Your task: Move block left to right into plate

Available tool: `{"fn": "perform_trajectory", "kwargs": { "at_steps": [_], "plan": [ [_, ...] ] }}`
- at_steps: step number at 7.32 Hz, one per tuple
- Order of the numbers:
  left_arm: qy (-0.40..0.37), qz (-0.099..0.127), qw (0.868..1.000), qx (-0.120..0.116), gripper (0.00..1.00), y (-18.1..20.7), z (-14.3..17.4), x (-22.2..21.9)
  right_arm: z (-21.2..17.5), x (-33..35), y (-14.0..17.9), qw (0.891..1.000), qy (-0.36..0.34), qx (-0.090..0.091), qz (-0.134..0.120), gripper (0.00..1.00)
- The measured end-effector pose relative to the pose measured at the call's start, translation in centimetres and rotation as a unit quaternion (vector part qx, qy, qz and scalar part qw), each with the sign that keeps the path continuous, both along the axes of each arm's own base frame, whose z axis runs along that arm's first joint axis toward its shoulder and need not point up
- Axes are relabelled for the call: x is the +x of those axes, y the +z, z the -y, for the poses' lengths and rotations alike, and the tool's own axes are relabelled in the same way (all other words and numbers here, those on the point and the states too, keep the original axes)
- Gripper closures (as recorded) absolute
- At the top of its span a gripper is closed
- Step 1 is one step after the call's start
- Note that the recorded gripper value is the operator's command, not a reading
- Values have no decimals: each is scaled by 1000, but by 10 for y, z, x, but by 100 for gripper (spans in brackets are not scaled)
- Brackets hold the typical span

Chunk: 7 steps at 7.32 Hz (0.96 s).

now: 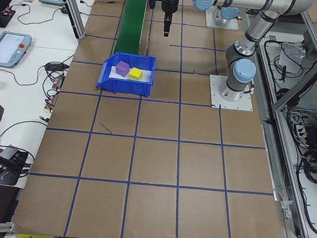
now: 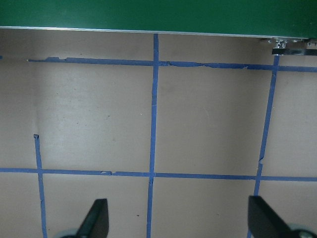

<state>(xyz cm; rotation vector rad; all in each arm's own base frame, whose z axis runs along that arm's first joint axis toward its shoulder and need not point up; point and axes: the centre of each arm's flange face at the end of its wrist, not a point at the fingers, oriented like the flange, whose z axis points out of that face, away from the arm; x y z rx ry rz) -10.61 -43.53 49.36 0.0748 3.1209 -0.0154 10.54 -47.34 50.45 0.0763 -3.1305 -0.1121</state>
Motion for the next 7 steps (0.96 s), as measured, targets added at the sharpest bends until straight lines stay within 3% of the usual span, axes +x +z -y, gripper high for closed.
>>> {"fn": "perform_trajectory", "kwargs": {
  "at_steps": [4, 7],
  "plan": [
    [-11, -6, 1000, 9, 0, -16, 10, -2, 0, 0, 0, 1000, 0, 1, -1, 0],
    [-58, -3, 998, 9, 0, -69, 67, 21, 0, 0, 0, 1000, 0, 1, -1, 0]
  ]
}}
